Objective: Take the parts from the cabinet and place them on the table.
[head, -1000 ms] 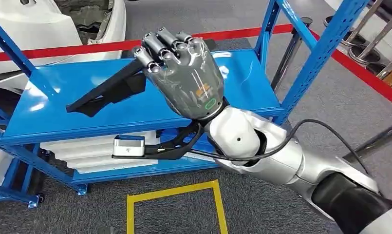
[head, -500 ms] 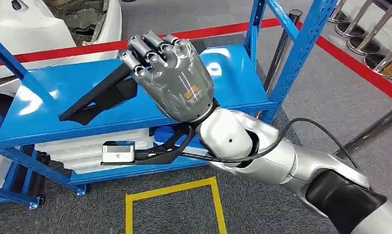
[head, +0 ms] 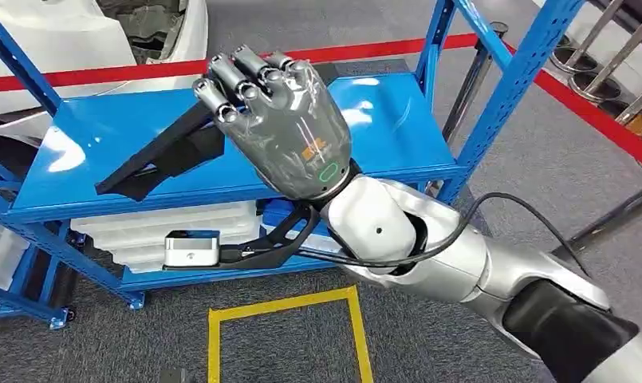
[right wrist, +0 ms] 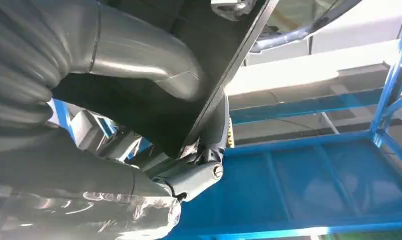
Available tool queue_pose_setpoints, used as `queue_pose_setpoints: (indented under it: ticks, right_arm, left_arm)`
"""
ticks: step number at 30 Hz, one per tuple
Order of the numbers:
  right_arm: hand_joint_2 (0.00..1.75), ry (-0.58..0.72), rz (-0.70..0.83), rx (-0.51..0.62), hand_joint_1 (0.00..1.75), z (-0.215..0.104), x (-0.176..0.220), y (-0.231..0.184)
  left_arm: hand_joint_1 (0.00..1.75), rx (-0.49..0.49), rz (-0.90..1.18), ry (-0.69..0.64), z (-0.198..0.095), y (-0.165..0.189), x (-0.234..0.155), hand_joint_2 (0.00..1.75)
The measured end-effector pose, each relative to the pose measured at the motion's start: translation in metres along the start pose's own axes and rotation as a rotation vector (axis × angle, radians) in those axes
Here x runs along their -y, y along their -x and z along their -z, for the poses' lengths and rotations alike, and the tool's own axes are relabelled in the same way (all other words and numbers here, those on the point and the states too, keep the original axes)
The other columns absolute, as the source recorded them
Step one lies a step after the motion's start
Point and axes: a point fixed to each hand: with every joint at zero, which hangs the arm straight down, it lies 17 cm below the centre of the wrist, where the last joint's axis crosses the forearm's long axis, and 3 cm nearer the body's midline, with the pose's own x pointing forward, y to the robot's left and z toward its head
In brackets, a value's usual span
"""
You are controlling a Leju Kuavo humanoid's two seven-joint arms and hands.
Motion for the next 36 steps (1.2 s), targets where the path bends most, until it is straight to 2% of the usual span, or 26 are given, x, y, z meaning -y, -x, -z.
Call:
queue_pose_setpoints:
  ticks: [36]
  right_arm:
    - [1.75, 0.018, 0.046, -0.024, 1.75, -0.0037, -0.0032, 0.0004]
  left_arm:
    - [0.0, -0.013, 0.004, -0.024, -0.0006, 0.0041, -0.0047, 1.75]
